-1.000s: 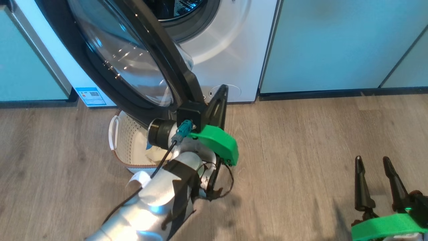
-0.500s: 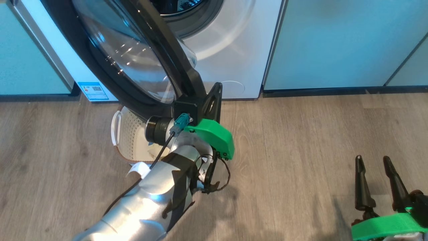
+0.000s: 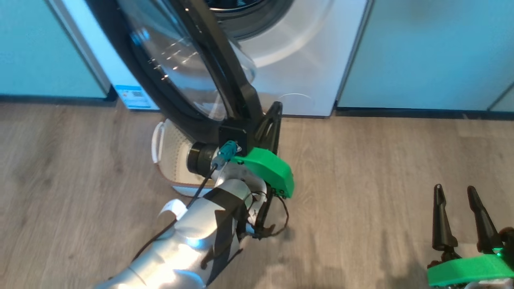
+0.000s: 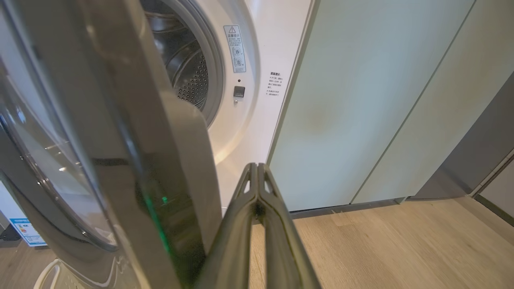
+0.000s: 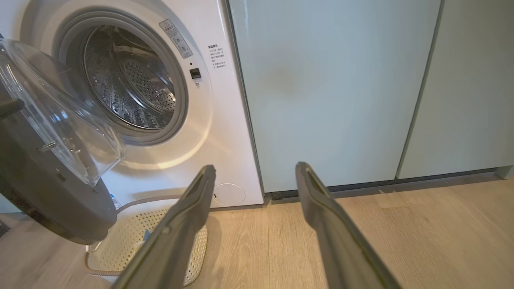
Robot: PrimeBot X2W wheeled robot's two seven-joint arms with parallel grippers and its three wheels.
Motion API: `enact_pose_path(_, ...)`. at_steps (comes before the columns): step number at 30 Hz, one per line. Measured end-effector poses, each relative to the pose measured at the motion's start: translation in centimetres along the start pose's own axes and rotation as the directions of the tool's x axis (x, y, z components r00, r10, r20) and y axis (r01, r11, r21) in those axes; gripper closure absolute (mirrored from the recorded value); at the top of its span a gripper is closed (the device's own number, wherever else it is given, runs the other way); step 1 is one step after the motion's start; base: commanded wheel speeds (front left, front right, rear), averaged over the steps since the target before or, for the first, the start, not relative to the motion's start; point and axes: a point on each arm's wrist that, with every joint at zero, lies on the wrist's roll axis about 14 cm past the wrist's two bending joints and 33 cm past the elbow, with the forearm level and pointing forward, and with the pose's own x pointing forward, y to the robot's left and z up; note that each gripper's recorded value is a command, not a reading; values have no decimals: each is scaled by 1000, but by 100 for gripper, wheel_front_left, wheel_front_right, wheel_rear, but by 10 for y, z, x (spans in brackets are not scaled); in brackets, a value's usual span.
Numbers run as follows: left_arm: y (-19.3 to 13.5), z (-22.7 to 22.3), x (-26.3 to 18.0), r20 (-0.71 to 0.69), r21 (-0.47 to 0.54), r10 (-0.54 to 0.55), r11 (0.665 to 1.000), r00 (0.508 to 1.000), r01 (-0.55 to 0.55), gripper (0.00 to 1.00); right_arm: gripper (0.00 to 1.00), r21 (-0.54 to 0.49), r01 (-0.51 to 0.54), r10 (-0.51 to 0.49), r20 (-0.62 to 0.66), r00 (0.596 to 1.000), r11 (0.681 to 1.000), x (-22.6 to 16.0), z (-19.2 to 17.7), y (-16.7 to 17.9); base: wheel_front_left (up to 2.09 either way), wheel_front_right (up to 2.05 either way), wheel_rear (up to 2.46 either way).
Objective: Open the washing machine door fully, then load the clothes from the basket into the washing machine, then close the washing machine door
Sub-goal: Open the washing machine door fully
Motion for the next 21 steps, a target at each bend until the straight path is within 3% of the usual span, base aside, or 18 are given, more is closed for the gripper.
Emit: enact_pose_path(21, 39, 16, -53, 75, 20, 141, 990, 987, -143, 100, 0, 4, -172, 172, -23, 985, 985, 26, -12, 54, 0, 0, 0)
